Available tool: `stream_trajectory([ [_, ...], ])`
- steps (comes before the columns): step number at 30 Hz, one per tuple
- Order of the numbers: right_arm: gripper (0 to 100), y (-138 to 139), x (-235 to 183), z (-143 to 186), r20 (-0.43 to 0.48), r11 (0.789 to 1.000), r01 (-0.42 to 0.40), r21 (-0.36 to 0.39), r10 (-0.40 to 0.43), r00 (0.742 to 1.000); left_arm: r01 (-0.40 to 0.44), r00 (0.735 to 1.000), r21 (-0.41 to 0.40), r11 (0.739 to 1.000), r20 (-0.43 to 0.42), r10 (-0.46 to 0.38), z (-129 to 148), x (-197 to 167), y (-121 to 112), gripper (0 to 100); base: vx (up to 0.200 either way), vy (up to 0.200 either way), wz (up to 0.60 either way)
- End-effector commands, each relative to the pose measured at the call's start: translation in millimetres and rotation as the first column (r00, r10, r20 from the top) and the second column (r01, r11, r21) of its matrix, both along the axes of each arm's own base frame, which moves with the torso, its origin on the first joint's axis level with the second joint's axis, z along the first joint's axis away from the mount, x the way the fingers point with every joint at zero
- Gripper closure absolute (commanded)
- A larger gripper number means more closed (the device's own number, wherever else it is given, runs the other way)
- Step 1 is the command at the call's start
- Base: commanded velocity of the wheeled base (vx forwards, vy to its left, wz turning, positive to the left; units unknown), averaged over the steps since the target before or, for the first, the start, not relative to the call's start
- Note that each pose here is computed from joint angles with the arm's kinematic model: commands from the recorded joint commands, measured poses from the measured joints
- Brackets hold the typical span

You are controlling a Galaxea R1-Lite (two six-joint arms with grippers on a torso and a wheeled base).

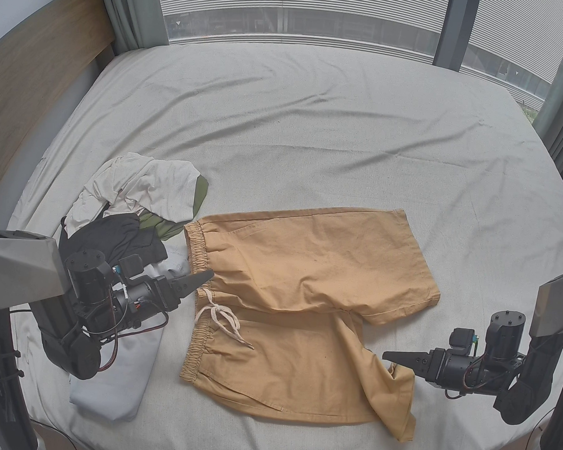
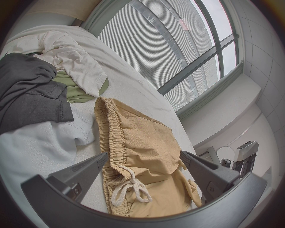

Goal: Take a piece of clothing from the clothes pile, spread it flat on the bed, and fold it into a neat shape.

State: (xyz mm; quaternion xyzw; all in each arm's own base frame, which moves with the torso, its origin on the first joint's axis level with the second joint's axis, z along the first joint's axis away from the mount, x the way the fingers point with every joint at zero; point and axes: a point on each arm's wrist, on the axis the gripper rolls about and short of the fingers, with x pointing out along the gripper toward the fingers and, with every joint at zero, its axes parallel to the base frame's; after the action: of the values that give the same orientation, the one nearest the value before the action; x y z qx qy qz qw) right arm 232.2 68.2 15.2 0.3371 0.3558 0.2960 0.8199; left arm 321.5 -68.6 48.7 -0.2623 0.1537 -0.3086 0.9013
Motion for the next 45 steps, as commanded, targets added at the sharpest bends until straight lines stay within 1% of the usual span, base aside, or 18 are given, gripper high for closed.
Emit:
stream_trajectory([
  [1, 0, 0, 8, -15, -0.038, 1.0, 0.009, -0.01, -0.009, 0.999, 0.0, 1.0, 0.0, 1.0, 0.001, 0.0, 0, 0, 0, 0, 0.0, 0.0, 0.0],
  [6, 0, -3, 12, -21, -0.05, 1.0, 0.021, -0.012, -0.022, 0.999, -0.002, 1.0, 0.0, 1.0, 0.001, 0.002, 0, 0, 1, 0, 0.0, 0.0, 0.0],
  [11, 0, -5, 15, -21, -0.043, 0.999, 0.032, -0.01, -0.032, 0.999, -0.002, 1.0, -0.001, 1.0, 0.002, 0.002, 1, 0, 1, 0, 0.0, 0.0, 0.0],
  [12, 100, -5, 15, -21, -0.043, 0.999, 0.032, -0.01, -0.032, 0.999, -0.002, 1.0, -0.001, 1.0, 0.002, 0.002, 1, 0, 1, 0, 0.0, 0.0, 0.0],
  [29, 100, -11, 17, -20, -0.036, 0.999, 0.054, -0.011, -0.054, 0.998, 0.0, 1.0, 0.0, 1.0, 0.001, 0.0, 0, 0, 0, 0, 0.0, 0.0, 0.0],
  [36, 100, -21, 21, -10, 0.012, 0.996, 0.094, -0.005, -0.094, 0.995, 0.0, 1.0, -0.001, 1.0, 0.002, 0.0, 1, 0, 0, 0, 0.0, 0.0, 0.0],
  [41, 100, -39, 26, -7, 0.068, 0.989, 0.144, -0.035, -0.142, 0.988, 0.001, 1.0, -0.001, 1.0, 0.002, -0.001, 1, 0, 0, 0, 0.0, 0.0, 0.0],
  [45, 100, -45, 29, -7, 0.086, 0.985, 0.165, -0.039, -0.161, 0.983, 0.0, 1.0, 0.0, 1.0, 0.001, 0.0, 0, 0, 0, 0, 0.0, 0.0, 0.0],
])
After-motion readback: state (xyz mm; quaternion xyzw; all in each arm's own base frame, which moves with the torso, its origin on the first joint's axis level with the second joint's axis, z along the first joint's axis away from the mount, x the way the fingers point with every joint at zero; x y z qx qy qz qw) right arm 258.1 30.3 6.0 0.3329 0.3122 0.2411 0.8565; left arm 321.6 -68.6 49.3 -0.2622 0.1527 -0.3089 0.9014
